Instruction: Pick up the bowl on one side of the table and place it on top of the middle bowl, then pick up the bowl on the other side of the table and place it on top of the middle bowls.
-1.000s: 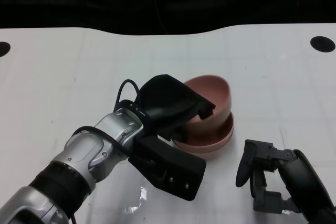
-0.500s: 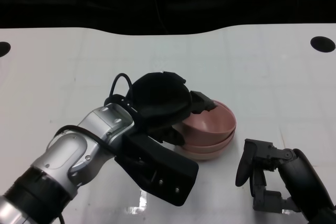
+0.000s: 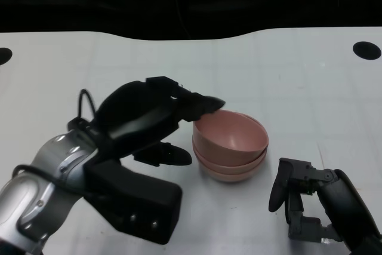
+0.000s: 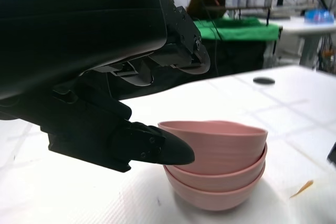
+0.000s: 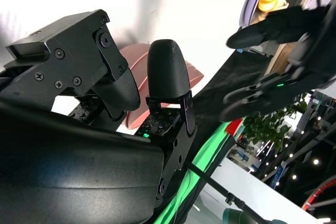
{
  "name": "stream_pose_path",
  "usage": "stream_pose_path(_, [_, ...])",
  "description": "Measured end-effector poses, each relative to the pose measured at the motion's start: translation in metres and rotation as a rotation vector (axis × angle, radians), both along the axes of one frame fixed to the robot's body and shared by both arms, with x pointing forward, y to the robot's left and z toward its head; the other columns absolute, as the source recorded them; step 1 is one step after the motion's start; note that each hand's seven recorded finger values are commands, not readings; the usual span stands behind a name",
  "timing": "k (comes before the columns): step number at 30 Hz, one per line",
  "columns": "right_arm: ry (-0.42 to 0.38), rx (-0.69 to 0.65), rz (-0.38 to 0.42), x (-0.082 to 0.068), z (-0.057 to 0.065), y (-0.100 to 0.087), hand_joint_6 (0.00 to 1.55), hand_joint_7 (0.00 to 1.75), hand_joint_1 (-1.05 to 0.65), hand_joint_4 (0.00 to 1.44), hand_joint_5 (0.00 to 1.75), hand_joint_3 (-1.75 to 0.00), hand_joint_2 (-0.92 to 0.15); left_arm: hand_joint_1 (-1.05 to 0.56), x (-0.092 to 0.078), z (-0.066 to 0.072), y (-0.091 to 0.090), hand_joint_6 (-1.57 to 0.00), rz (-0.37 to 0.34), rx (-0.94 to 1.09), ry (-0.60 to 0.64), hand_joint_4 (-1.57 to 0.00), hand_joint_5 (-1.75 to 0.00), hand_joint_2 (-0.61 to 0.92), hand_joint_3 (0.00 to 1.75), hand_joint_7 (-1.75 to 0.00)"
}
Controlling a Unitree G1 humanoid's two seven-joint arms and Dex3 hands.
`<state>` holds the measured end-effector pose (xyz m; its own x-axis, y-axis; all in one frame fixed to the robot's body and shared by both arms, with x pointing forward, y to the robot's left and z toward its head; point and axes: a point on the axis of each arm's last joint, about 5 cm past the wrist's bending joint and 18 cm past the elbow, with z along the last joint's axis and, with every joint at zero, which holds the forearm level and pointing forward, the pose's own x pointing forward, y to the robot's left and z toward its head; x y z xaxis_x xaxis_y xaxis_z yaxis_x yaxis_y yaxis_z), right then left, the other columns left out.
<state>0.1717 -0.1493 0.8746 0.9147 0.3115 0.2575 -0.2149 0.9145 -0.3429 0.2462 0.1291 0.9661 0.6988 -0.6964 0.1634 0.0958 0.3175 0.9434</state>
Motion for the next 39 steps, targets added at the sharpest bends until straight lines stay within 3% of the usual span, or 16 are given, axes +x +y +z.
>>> stream_pose_path(5, [0.001,0.001,-0.001,0.0,0.0,0.0,0.82,1.53,-0.02,0.93,1.75,-1.64,-0.24,-0.6,-0.01,-0.009,0.018,-0.34,0.019,-0.166,-0.003,-0.23,-0.41,0.92,0.22,-0.02])
stream_pose_path(9, [0.003,0.001,-0.002,0.0,0.0,0.0,0.82,1.53,-0.03,0.94,1.75,-1.64,-0.23,-0.54,-0.017,-0.022,0.029,-0.39,0.03,-0.323,0.029,-0.17,-0.75,0.92,0.23,-0.03])
stream_pose_path(11, [0.003,0.001,-0.002,0.0,-0.001,0.0,0.82,1.53,-0.04,0.94,1.75,-1.63,-0.23,-0.54,-0.021,-0.028,0.035,-0.4,0.042,-0.37,0.053,-0.16,-0.82,0.92,0.23,-0.04])
stream_pose_path(17, [0.006,0.003,0.0,-0.001,-0.001,-0.001,0.82,1.52,-0.03,0.95,1.75,-1.63,-0.24,-0.47,-0.034,-0.05,0.042,-0.6,0.094,-0.642,0.155,-0.33,-0.97,0.92,0.2,-0.14])
stream_pose_path(19, [0.007,0.005,0.003,-0.001,-0.001,-0.001,0.82,1.51,-0.02,0.94,1.75,-1.62,-0.24,-0.38,-0.041,-0.057,0.041,-0.76,0.094,-0.748,0.189,-0.48,-1.04,0.92,0.21,-0.23])
stream_pose_path(22, [0.011,0.013,0.005,-0.001,-0.001,-0.001,0.81,1.49,-0.01,0.94,1.75,-1.61,-0.24,-0.29,-0.053,-0.069,0.038,-0.83,0.114,-0.931,0.239,-0.61,-1.06,0.92,0.24,-0.31])
stream_pose_path(24, [0.012,0.014,0.005,-0.002,-0.001,-0.001,0.81,1.49,0.0,0.94,1.75,-1.61,-0.24,-0.27,-0.062,-0.076,0.035,-0.75,0.146,-1.02,0.28,-0.65,-1.14,0.92,0.26,-0.58])
stream_pose_path(25, [0.013,0.014,0.006,-0.002,-0.001,-0.001,0.82,1.47,0.0,0.94,1.75,-1.6,-0.23,-0.25,-0.067,-0.078,0.034,-0.71,0.167,-1.06,0.305,-0.67,-1.2,0.91,0.3,-0.73])
stream_pose_path(27, [0.012,0.014,0.006,-0.002,-0.001,-0.001,0.82,1.46,0.01,0.94,1.75,-1.6,-0.23,-0.22,-0.074,-0.081,0.032,-0.7,0.211,-1.126,0.363,-0.69,-1.25,0.89,0.35,-0.84])
stream_pose_path(31, [0.009,0.014,0.006,-0.001,-0.001,-0.001,0.82,1.45,0.01,0.93,1.75,-1.6,-0.23,-0.16,-0.083,-0.08,0.034,-0.77,0.271,-1.232,0.452,-0.78,-1.38,0.72,0.76,-1.0])
stream_pose_path(37, [0.012,0.021,0.001,-0.001,-0.001,-0.002,0.83,1.43,0.0,0.92,1.75,-1.59,-0.24,-0.12,-0.083,-0.081,0.035,-0.88,0.291,-1.336,0.555,-0.9,-1.54,0.62,1.01,-1.17])
stream_pose_path(39, [0.014,0.026,0.0,-0.001,-0.002,-0.003,0.83,1.42,0.0,0.92,1.75,-1.59,-0.24,-0.11,-0.083,-0.081,0.036,-0.84,0.297,-1.348,0.566,-0.9,-1.65,0.55,1.14,-1.39])
